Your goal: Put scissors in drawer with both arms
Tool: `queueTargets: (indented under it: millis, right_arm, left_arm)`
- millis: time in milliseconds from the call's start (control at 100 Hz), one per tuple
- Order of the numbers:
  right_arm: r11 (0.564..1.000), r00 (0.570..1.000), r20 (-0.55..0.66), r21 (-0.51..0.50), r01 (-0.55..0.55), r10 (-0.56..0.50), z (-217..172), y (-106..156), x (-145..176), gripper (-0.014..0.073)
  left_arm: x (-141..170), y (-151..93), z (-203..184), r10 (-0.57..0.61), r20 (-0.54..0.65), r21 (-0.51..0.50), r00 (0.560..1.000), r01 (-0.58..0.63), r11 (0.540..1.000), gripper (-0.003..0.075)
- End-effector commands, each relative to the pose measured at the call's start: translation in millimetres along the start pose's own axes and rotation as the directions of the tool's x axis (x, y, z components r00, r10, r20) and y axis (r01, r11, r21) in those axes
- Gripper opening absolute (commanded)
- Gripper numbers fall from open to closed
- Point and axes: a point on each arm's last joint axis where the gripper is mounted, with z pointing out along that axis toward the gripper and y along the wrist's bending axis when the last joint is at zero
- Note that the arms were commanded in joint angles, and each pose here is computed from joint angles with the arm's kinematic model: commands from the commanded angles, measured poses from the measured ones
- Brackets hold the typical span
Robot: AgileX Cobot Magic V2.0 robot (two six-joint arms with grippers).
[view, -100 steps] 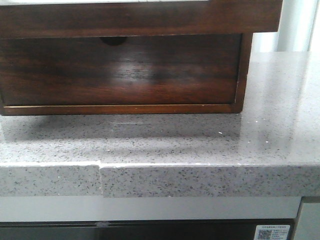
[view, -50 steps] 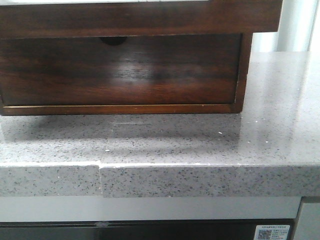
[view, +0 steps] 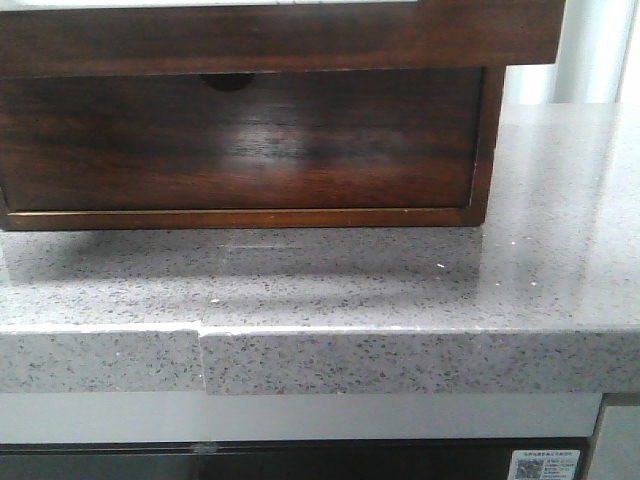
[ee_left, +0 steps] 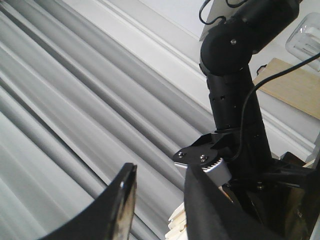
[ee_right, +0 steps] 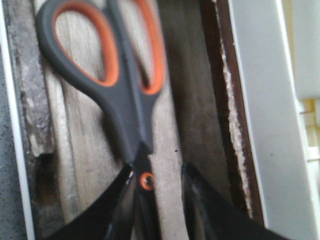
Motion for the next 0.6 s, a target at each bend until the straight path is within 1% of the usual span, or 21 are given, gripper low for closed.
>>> queueTargets:
  millis: [0,210,250,410,510,590]
  right_arm:
    - [0.997,0.997,0.071,0.07,-0.013,0.008,-26,-8,-4,0.0211]
    - [0.998,0.999,0.05,0.066,-0.007,0.004,-25,-8,-2,0.021]
    - [0.998,0.999,0.051,0.067,-0.019,0.016,-26,-8,-2,0.021]
    - [0.988,0.996,0.052,0.134,-0.072,0.065,-41,-15,1,0.0201]
    - [0.983,0.994,0.073,0.162,-0.086,0.075,-57,-16,3,0.0137]
    - [0.977,0.99,0.104,0.184,-0.111,0.093,-74,-17,6,0.0053]
  left_arm:
    - [-7,7,3,-0.046,0.048,-0.014,0.998,0.047,0.999,0.022]
    - [-7,7,3,-0.046,0.044,-0.015,0.998,0.047,0.999,0.022]
    - [-7,7,3,-0.046,0.044,-0.015,0.998,0.047,0.999,0.022]
    - [-7,7,3,-0.046,0.044,-0.015,0.998,0.047,0.999,0.022]
    - [-7,7,3,-0.045,0.046,-0.017,0.998,0.046,0.999,0.022]
    - [-9,8,1,-0.041,0.051,-0.024,0.998,0.042,0.999,0.022]
